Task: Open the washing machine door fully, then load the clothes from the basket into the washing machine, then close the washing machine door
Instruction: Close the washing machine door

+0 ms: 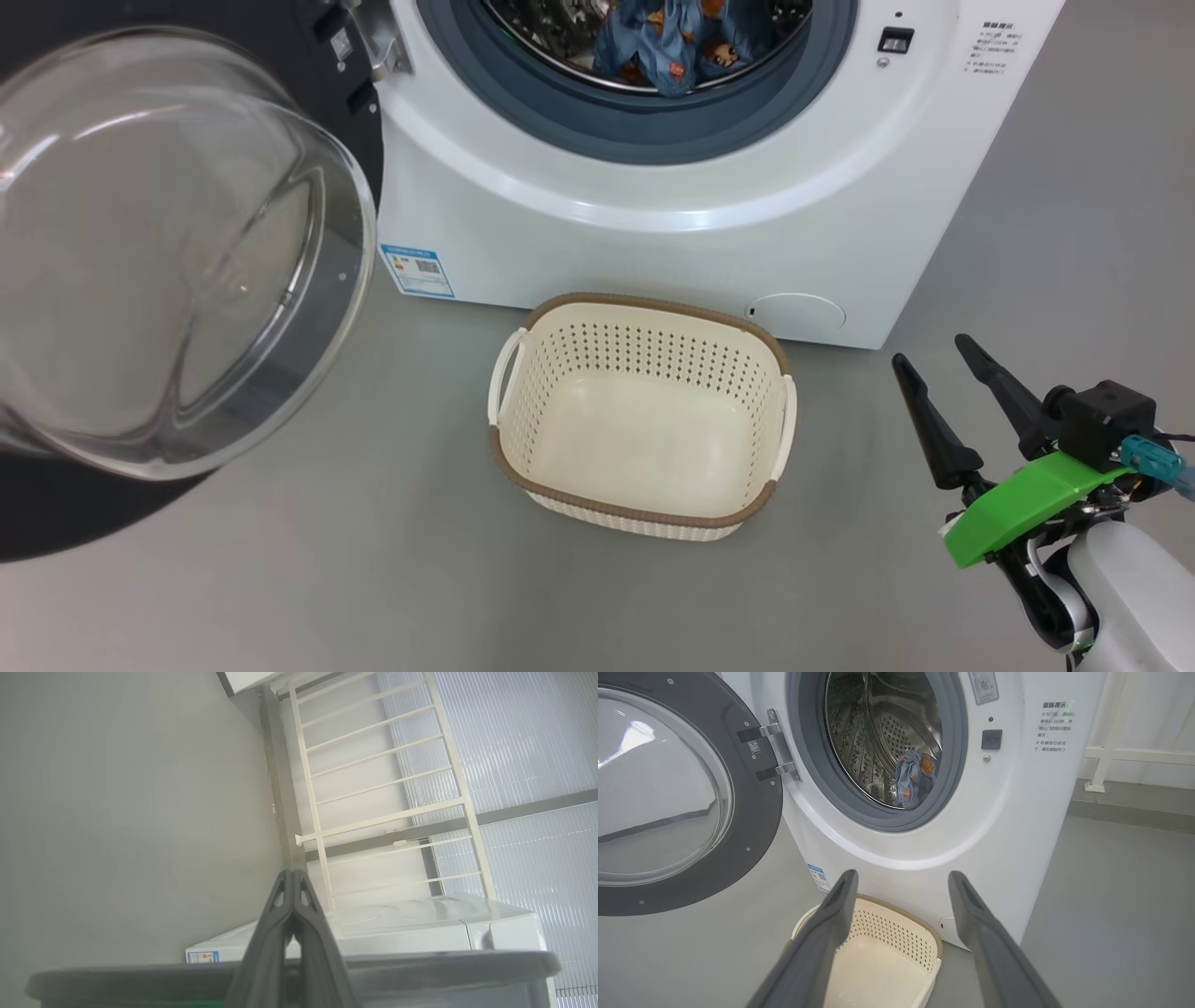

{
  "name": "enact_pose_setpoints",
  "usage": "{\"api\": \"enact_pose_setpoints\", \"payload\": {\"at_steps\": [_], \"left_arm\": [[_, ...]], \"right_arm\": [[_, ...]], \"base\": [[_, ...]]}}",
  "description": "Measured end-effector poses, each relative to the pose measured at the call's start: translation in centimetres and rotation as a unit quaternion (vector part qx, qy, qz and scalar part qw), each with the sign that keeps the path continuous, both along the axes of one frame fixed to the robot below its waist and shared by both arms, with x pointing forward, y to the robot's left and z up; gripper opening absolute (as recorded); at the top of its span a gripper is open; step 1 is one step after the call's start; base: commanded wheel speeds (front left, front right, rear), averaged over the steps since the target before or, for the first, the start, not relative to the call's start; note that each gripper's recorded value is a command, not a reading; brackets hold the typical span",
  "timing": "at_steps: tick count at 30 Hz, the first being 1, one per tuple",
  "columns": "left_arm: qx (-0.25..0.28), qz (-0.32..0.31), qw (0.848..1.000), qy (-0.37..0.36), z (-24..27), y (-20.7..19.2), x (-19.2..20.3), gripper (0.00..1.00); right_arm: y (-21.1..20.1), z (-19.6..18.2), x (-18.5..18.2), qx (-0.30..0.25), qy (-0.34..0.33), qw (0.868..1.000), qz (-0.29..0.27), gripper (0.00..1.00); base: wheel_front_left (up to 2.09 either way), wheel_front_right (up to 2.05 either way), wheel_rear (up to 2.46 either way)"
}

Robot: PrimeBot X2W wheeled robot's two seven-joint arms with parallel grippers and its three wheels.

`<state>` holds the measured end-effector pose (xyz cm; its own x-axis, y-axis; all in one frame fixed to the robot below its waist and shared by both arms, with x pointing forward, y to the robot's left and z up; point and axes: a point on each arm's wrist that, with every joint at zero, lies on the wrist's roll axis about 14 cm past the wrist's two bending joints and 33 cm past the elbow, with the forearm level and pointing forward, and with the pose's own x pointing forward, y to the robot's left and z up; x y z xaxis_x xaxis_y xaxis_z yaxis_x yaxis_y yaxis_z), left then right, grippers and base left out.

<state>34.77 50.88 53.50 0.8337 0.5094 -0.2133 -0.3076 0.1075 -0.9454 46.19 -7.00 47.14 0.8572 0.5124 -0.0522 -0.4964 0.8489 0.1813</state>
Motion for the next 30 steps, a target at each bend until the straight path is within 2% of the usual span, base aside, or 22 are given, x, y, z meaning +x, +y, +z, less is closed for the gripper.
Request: {"api": "enact_pose_setpoints", "payload": {"at_steps": [12, 22, 30], "left_arm": [[-0.005, -0.126, 0.992, 0.028, -0.5, -3.3, -0.9, 0.00], [-0.016, -0.234, 0.971, 0.040, -1.3, -7.3, -2.0, 0.00], [-0.014, -0.316, 0.948, 0.031, -0.1, -10.3, -3.0, 0.00]], "right_arm": [[1.1, 1.6, -0.7, 0.014, -0.012, 1.000, 0.003, 1.00], [2.0, 2.5, -2.0, 0.024, -0.017, 1.000, 0.008, 1.00], [1.8, 2.9, -3.1, 0.031, -0.018, 0.999, 0.003, 1.00]], "base": [[0.00, 0.00, 0.00], [0.00, 0.00, 0.00], [0.00, 0.00, 0.00]]}}
